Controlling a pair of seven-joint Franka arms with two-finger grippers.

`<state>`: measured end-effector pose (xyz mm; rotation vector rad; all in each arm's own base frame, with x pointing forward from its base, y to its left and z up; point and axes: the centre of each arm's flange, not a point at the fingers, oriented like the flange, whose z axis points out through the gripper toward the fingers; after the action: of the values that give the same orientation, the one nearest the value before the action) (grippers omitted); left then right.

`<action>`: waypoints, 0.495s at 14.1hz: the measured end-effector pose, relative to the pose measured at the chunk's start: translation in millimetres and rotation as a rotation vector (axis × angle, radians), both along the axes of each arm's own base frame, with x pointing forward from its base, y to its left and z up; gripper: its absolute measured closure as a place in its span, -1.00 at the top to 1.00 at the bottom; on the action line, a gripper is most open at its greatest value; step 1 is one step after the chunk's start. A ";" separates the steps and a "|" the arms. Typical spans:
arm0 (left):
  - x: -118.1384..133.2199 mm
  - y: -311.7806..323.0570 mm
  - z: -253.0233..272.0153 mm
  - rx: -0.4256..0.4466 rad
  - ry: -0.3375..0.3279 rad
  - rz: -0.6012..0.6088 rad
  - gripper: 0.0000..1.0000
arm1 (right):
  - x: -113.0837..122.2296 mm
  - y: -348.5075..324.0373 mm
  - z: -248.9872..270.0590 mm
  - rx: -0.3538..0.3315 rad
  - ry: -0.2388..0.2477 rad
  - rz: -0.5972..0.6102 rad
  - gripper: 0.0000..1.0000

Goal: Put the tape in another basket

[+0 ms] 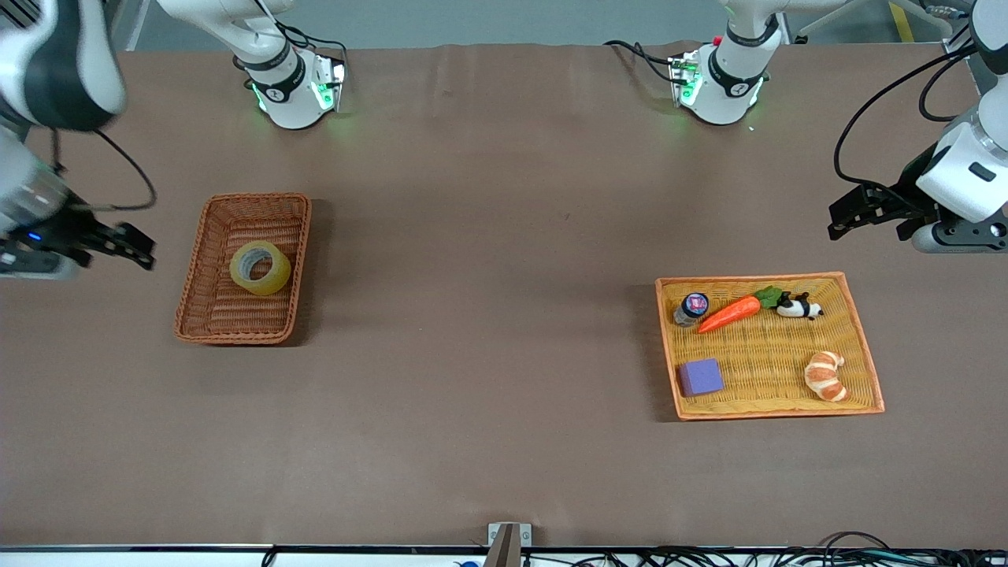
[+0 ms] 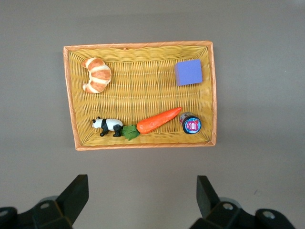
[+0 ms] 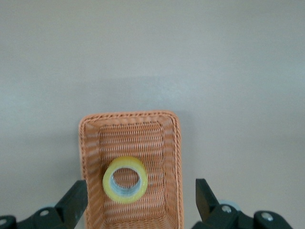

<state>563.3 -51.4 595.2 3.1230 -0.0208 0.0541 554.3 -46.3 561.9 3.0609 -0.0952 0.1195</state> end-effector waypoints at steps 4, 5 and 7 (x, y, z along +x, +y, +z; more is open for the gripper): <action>-0.4 -4.3 0.3 -0.001 0.000 0.008 1.00 | -12.6 -17.8 74.1 0.035 0.023 -0.056 1.00; -0.5 -5.4 0.3 -0.001 0.000 0.007 1.00 | -17.7 -18.7 84.7 0.040 0.043 -0.061 1.00; -0.6 -6.9 0.3 -0.001 0.000 0.014 1.00 | -21.9 -14.2 95.0 0.045 0.058 -0.056 1.00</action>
<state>562.6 -58.3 595.6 3.1223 0.0019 0.0543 532.4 -60.5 656.9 3.0997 -0.1830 0.0248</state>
